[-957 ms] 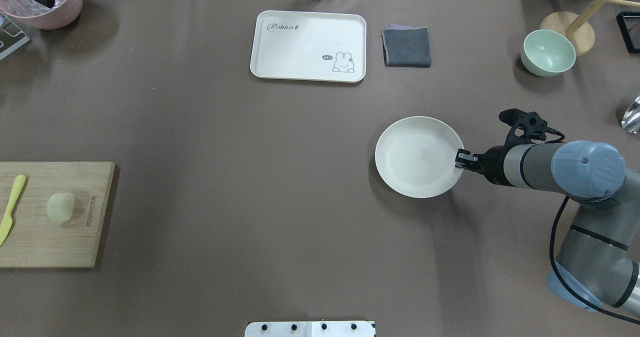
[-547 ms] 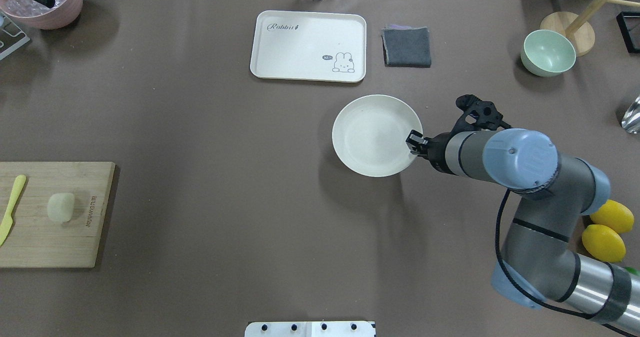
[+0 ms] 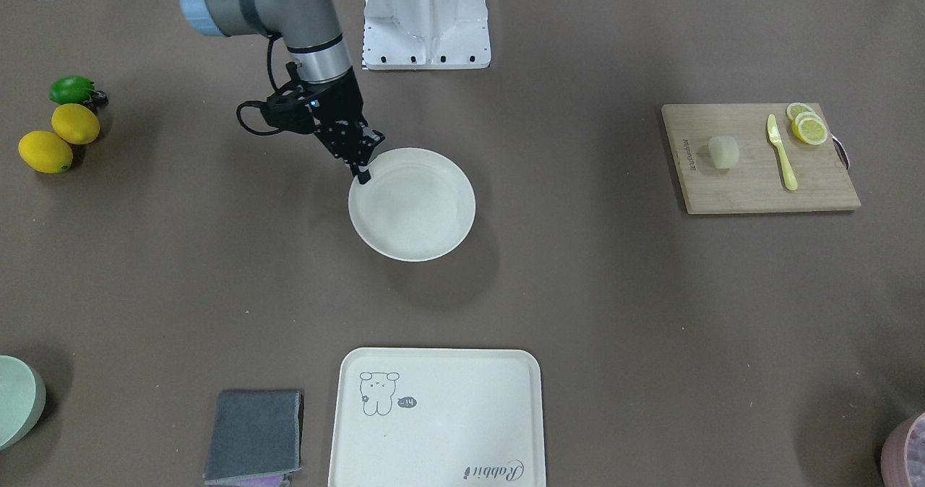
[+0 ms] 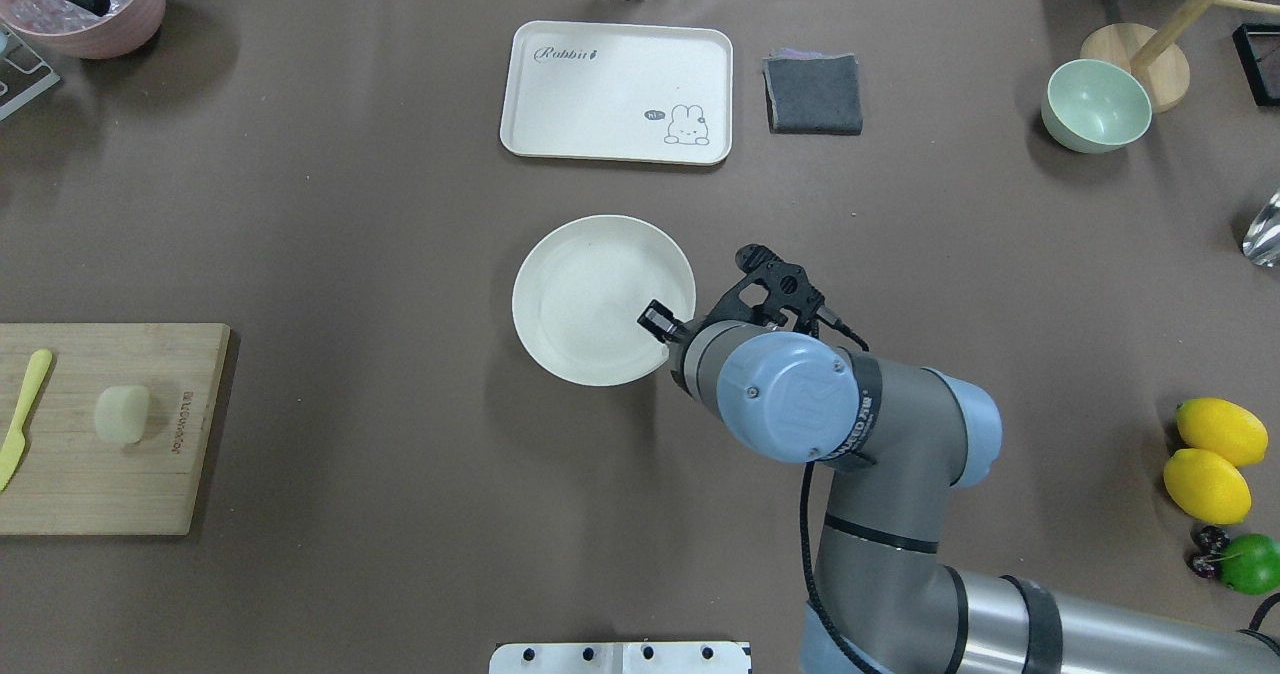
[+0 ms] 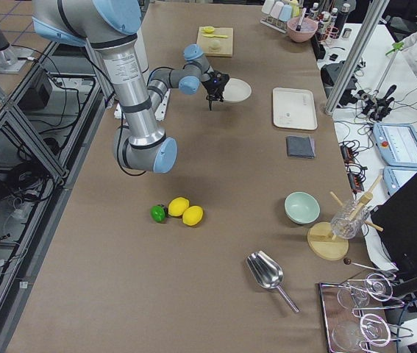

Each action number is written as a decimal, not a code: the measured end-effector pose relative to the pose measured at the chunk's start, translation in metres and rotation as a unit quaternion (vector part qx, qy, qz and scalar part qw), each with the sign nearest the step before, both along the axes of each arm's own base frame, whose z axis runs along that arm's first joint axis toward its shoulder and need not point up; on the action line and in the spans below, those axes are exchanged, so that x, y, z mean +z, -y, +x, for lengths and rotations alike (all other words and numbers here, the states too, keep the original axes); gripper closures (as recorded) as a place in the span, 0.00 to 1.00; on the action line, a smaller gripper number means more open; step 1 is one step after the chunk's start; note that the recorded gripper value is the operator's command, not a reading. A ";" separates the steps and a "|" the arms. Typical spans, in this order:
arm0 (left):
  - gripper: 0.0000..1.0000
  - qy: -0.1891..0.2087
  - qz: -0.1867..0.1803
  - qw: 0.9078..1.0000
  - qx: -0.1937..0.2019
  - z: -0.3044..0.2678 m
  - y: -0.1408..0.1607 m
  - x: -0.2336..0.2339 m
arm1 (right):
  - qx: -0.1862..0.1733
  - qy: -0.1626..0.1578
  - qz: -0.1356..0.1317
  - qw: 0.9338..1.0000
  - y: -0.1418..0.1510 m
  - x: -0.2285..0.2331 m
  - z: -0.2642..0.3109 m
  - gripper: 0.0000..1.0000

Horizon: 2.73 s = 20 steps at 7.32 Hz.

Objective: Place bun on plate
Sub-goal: 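Push the white plate with the right gripper toward the cutting board, then withdraw the right gripper from the plate back to its rest side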

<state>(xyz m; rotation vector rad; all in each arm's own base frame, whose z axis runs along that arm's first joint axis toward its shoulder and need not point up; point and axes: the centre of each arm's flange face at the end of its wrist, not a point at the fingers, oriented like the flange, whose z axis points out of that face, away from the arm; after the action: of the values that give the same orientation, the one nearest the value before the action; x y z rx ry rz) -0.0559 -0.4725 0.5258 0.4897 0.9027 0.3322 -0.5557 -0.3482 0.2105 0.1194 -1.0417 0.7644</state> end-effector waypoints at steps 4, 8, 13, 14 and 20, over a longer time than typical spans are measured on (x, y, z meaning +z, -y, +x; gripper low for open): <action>0.02 -0.001 -0.002 1.000 -0.001 0.000 0.001 -0.001 | 0.026 -0.008 -0.009 1.000 -0.011 0.005 -0.063 0.32; 0.02 -0.006 -0.009 1.000 -0.005 0.002 0.002 -0.004 | 0.000 -0.036 0.032 0.999 0.009 0.012 -0.043 0.00; 0.02 -0.091 -0.109 0.989 -0.029 0.106 -0.020 -0.033 | -0.117 -0.104 0.036 0.987 0.107 0.032 0.167 0.00; 0.02 -0.087 -0.121 0.988 -0.036 0.141 -0.032 -0.029 | -0.145 -0.117 0.047 0.981 0.122 0.058 0.217 0.00; 0.03 0.000 -0.147 0.988 -0.048 0.264 -0.103 0.025 | -0.275 -0.157 0.117 0.941 0.142 0.199 0.445 0.00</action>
<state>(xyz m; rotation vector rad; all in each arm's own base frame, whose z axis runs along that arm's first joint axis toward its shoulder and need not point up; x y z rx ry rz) 0.2086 -0.3696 0.5512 0.2585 0.9068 0.1072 -0.1110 -0.4900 0.4098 0.1406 -0.7988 0.1030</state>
